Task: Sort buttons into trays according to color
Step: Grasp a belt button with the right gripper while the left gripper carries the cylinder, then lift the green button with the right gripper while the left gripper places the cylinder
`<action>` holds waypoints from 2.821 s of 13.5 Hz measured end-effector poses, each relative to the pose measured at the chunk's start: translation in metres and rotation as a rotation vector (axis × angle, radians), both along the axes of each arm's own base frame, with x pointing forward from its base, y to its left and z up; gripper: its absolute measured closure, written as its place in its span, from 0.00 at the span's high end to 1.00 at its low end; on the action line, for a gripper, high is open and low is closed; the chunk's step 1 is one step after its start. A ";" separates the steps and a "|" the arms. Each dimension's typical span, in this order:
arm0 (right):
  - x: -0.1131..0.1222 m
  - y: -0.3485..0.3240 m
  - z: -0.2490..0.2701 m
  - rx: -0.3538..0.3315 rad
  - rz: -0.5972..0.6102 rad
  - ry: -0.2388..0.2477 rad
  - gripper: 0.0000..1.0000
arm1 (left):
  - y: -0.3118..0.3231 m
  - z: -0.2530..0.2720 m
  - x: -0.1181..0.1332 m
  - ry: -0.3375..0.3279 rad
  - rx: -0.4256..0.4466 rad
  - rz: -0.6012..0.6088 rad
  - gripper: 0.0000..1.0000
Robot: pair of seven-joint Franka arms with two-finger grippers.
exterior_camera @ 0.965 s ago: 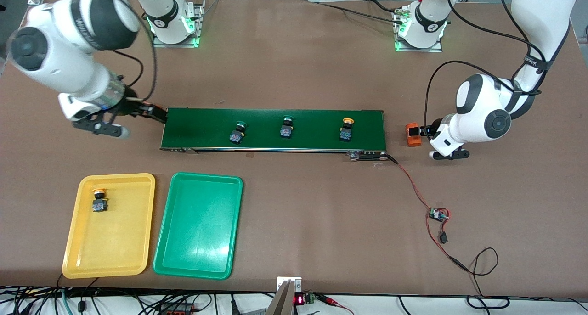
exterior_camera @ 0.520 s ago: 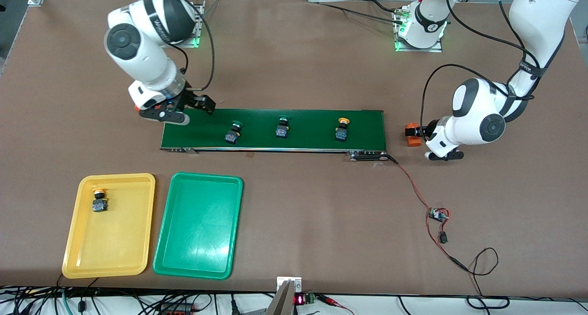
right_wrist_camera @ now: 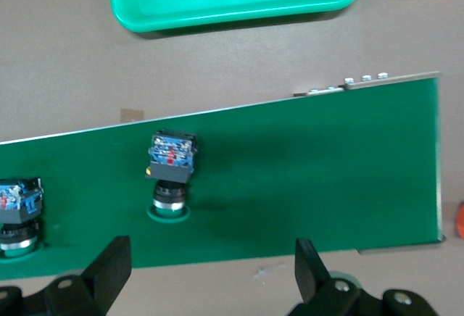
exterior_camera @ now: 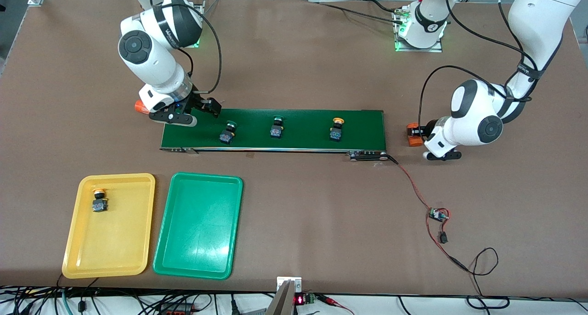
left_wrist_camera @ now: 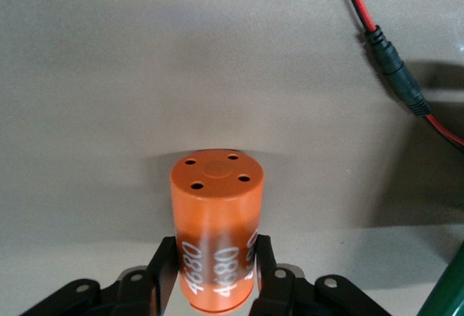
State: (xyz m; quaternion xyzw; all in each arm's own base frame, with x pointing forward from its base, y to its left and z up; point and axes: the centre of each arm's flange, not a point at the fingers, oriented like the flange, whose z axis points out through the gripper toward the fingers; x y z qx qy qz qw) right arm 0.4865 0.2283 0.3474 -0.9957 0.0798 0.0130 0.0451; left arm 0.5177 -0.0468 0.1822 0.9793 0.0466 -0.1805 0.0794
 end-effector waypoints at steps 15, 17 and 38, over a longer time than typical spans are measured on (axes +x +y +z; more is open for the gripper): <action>0.011 0.005 -0.072 -0.004 0.086 -0.002 1.00 | -0.186 0.121 -0.005 -0.256 -0.084 -0.837 0.48; 0.012 0.005 -0.084 0.007 0.086 -0.001 1.00 | -0.227 0.121 -0.026 -0.262 -0.121 -1.009 0.48; 0.123 -0.039 0.043 -0.031 0.132 -0.110 0.33 | -0.208 0.104 -0.004 -0.306 -0.141 -1.671 1.00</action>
